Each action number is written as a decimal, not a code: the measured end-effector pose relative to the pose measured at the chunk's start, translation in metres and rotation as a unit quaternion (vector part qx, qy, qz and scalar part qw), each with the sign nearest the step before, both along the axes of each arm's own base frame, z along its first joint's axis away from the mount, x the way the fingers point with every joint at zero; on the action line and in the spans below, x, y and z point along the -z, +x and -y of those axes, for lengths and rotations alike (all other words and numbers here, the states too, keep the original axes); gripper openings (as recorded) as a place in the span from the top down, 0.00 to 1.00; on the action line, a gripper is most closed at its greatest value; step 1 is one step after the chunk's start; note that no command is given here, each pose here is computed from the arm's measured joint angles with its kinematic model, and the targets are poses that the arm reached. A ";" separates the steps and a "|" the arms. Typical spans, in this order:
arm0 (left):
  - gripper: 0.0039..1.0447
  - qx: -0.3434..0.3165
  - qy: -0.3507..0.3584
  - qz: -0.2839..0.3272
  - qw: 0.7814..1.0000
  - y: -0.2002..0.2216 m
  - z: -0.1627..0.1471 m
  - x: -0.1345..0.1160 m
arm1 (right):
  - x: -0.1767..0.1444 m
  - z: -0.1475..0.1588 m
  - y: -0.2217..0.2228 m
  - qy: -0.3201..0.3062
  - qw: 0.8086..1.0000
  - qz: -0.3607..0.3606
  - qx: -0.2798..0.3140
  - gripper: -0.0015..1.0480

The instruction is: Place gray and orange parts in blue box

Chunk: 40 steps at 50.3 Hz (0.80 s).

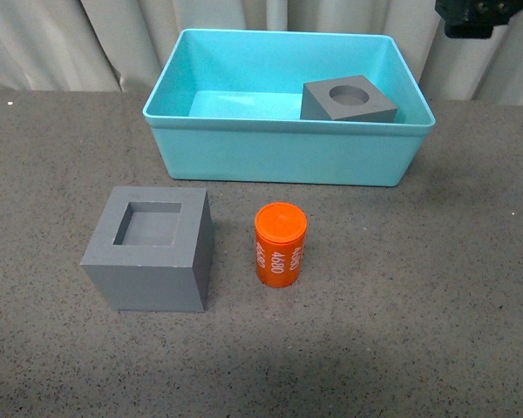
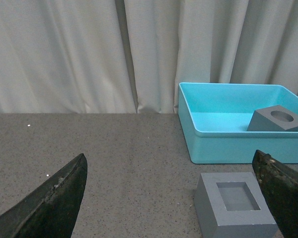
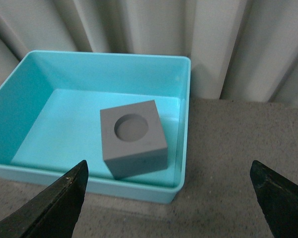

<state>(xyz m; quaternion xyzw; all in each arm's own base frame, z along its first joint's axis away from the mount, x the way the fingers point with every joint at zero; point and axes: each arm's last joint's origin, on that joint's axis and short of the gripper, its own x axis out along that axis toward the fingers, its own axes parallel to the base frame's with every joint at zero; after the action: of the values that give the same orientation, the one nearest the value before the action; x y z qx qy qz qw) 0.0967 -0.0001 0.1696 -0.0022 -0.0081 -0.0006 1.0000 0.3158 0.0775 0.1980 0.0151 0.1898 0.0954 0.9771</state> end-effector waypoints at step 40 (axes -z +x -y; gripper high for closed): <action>0.06 -0.016 -0.154 -0.214 0.964 0.103 0.024 0.000 | 0.002 0.004 -0.036 -0.008 1.000 0.002 0.010 0.09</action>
<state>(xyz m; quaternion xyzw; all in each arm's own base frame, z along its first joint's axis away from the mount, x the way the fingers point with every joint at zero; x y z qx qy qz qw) 0.2000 -0.0239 0.1697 -0.1562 0.2064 0.0167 0.9658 0.2793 0.0733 0.1960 0.0089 0.1882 0.0837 0.9785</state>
